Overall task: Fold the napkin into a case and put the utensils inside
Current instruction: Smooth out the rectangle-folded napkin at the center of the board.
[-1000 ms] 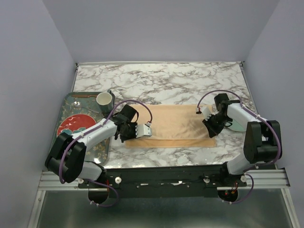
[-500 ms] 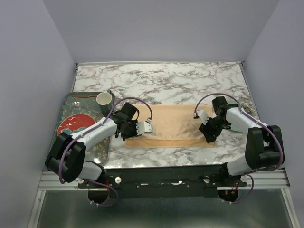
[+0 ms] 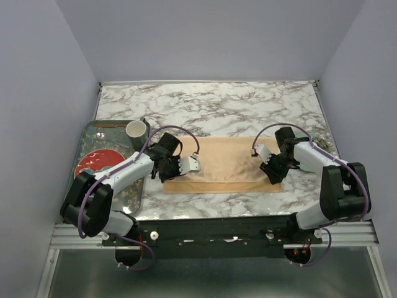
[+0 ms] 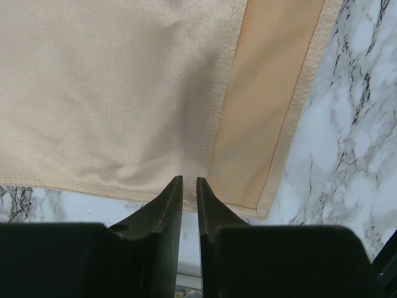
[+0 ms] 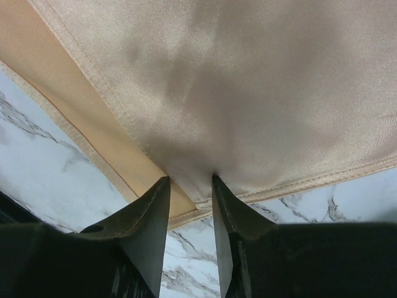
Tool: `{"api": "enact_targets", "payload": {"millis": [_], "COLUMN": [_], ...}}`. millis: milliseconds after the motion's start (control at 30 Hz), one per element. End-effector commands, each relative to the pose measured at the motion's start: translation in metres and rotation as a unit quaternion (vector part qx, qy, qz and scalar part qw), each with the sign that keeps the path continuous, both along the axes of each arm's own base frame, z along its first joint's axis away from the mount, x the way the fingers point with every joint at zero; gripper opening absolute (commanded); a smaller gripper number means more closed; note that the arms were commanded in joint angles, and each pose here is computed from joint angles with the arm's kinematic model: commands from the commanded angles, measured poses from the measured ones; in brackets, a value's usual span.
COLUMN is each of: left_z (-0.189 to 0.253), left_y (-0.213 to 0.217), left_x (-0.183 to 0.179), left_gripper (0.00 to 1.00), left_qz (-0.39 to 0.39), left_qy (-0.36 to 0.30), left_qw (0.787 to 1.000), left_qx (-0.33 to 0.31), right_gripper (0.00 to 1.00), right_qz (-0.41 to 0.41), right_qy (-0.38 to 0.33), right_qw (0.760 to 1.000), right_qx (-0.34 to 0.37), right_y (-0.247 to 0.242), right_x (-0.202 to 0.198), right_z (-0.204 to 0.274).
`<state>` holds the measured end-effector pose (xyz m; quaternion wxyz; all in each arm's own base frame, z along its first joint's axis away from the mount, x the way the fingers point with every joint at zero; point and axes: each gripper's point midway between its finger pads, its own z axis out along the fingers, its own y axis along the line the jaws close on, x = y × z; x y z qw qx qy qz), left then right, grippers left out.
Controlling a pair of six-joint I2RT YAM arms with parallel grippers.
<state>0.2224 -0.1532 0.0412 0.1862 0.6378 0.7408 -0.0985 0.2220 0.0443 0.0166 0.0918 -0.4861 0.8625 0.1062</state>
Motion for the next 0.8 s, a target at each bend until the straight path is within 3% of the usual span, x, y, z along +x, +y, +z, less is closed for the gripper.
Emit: {"api": "enact_targets", "payload": {"millis": [0,133,233,567,633,667,700,767], "left_z": [0.004,0.005,0.005,0.009,0.008,0.008,0.008,0.009], "left_y": [0.002,0.001,0.000,0.000,0.000,0.000,-0.001,-0.003], "left_x": [0.002,0.002,0.001,-0.007,-0.006,-0.006,-0.005,-0.004], "left_gripper": [0.28,0.34,0.38,0.47,0.47,0.47,0.47,0.48], "left_qz": [-0.009,-0.014,-0.019,-0.044,-0.044,-0.042,-0.042,-0.042], "left_qy": [-0.008,-0.009,-0.009,-0.021,-0.022,-0.021,-0.023,-0.024], "left_qw": [1.000,1.000,1.000,0.999,0.999,0.999,0.999,0.999], "left_qx": [0.004,0.001,0.000,-0.010,-0.010,-0.011,-0.012,-0.015], "right_gripper": [0.37,0.26,0.02,0.01,0.13,0.29,0.37,0.43], "right_qz": [0.009,0.009,0.007,0.012,0.023,0.023,0.027,0.027], "right_qy": [-0.009,-0.013,-0.012,-0.024,-0.026,-0.028,-0.028,-0.032], "right_qw": [1.000,1.000,1.000,1.000,0.999,0.999,0.999,0.999], "right_qx": [-0.011,-0.006,-0.008,0.000,-0.007,-0.013,-0.015,-0.014], "right_y": [-0.002,-0.001,-0.001,0.001,-0.001,-0.004,-0.004,-0.004], "right_x": [0.004,0.005,0.007,0.007,0.007,0.007,0.006,0.007], "right_z": [0.000,0.007,0.007,0.017,0.015,0.014,0.012,0.011]}}
